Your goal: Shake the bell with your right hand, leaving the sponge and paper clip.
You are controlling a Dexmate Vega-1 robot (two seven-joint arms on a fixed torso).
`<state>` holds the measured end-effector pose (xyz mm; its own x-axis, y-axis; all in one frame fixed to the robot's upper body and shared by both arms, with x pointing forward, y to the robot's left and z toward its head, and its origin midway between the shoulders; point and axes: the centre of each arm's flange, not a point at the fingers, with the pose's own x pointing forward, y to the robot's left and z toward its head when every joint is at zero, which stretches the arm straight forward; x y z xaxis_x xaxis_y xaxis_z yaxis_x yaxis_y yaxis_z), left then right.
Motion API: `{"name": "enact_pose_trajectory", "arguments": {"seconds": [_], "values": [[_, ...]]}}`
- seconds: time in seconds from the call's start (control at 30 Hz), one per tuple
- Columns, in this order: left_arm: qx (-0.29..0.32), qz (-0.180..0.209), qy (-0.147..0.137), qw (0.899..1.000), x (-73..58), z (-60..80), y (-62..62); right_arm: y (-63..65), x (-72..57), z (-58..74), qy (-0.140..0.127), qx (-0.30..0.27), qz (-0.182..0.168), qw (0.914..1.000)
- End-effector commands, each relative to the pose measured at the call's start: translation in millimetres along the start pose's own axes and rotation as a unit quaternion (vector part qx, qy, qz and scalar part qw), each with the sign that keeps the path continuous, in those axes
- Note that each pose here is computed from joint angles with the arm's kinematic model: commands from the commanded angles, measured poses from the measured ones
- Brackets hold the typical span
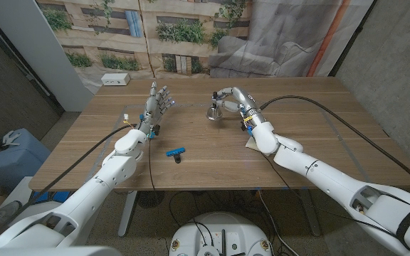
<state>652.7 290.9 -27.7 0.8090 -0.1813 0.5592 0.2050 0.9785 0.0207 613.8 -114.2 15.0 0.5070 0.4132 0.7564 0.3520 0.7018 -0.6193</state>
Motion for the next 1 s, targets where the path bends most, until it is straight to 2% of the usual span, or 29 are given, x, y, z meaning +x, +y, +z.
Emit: {"name": "enact_pose_trajectory", "arguments": {"seconds": [0.03,0.2,0.6,0.93,1.0], "values": [[0.000,0.000,0.000,1.000,0.0,-0.1,0.0,-0.7,0.2,-6.7,0.072,0.066,0.081,0.9919],[0.000,0.000,0.000,1.000,0.0,0.0,0.0,-2.6,-0.4,-6.6,0.087,0.089,0.097,0.9875],[0.000,0.000,0.000,1.000,0.0,-0.1,0.0,-5.4,4.0,-7.9,0.130,0.157,0.138,0.9692],[0.000,0.000,0.000,1.000,0.0,-0.2,0.1,-6.3,2.6,-10.9,0.159,0.178,0.150,0.9593],[0.000,0.000,0.000,1.000,0.0,-0.2,0.1,-6.2,1.9,-11.2,0.158,0.182,0.152,0.9586]]}}
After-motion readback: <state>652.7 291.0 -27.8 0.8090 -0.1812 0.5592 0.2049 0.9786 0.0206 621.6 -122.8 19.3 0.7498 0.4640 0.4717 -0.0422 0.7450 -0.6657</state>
